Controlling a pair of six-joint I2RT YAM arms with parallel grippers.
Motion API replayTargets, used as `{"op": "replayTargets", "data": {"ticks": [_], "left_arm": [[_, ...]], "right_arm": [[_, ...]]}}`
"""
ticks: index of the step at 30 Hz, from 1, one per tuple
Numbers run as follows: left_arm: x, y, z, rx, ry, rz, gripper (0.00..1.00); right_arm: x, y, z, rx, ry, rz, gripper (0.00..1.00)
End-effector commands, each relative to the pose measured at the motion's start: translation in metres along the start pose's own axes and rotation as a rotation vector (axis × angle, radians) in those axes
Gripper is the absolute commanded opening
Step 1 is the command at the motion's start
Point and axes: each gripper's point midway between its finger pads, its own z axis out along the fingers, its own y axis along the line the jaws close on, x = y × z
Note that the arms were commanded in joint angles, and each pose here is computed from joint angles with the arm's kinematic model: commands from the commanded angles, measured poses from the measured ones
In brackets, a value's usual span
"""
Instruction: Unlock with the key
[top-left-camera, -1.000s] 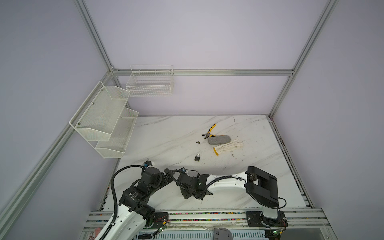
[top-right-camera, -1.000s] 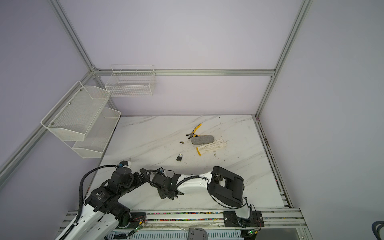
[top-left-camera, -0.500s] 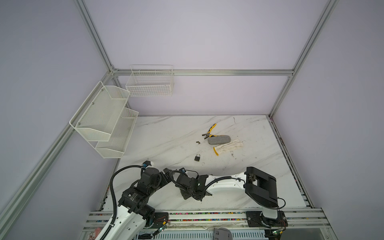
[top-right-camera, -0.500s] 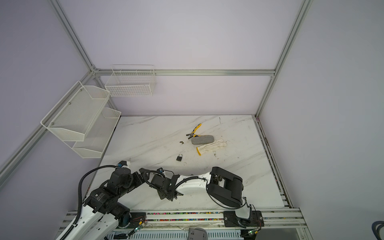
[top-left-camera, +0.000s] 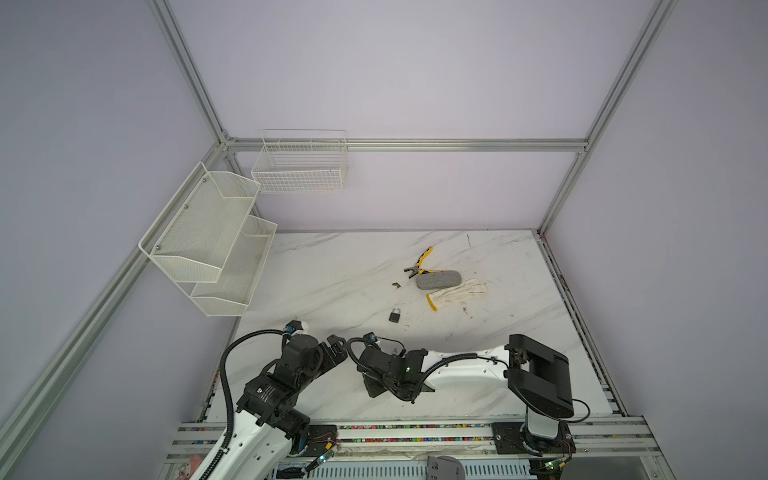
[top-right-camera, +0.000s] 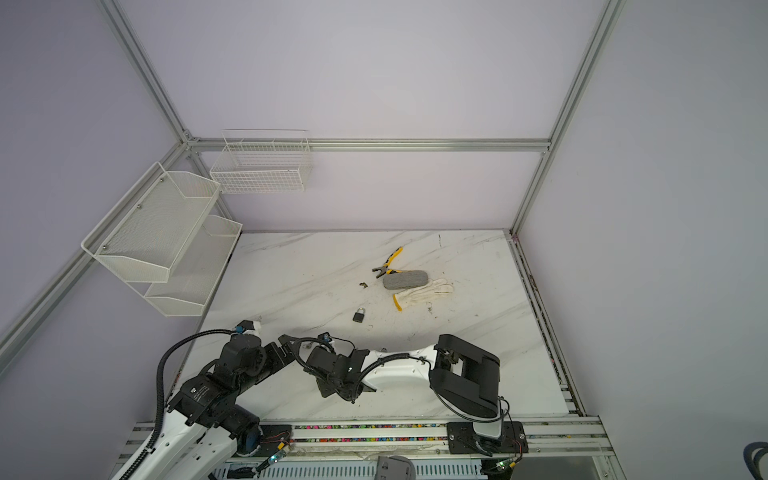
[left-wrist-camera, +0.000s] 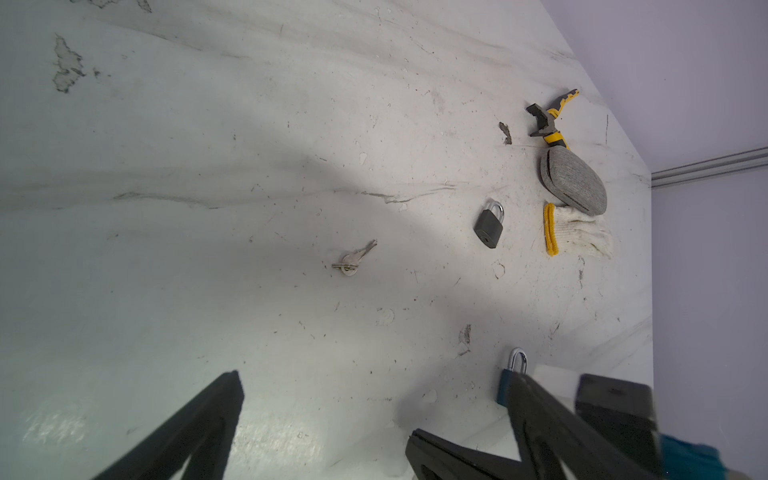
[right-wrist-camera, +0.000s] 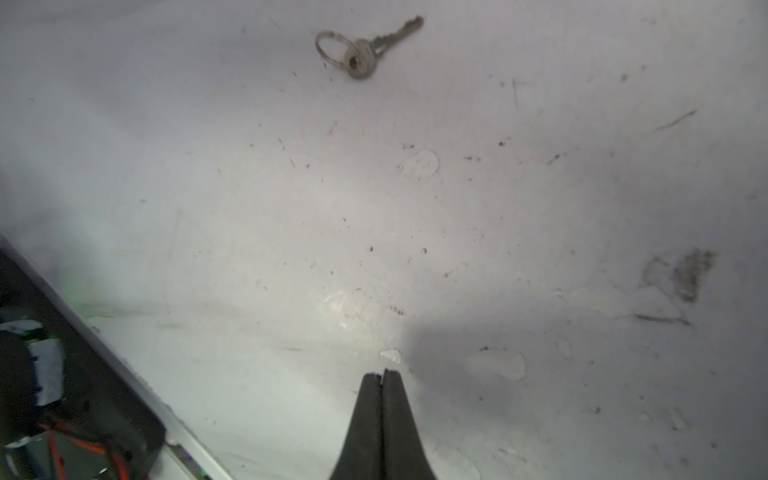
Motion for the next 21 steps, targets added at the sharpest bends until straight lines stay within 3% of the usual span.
{"op": "replayTargets", "data": {"ticks": [1,11,21], "left_arm": [[-0.02,-0.029,-0.012,0.094,-0.055,-0.006,1.0],[-0.05,-0.076,-0.021,0.223,-0.143,0.116,1.0],[-0.077,-0.163,-0.055,0.58,-0.28,0.33,0.97]], "right_arm": [[-0.036,-0.001,-0.027,-0.047,-0.128,0.064,0.0],[-0.119,-0.039,-0.108,-0.163,-0.431,0.087,0.0],[-0.169,-0.049,-0.184,-0.336,-0.633,-0.079,0.0]]}}
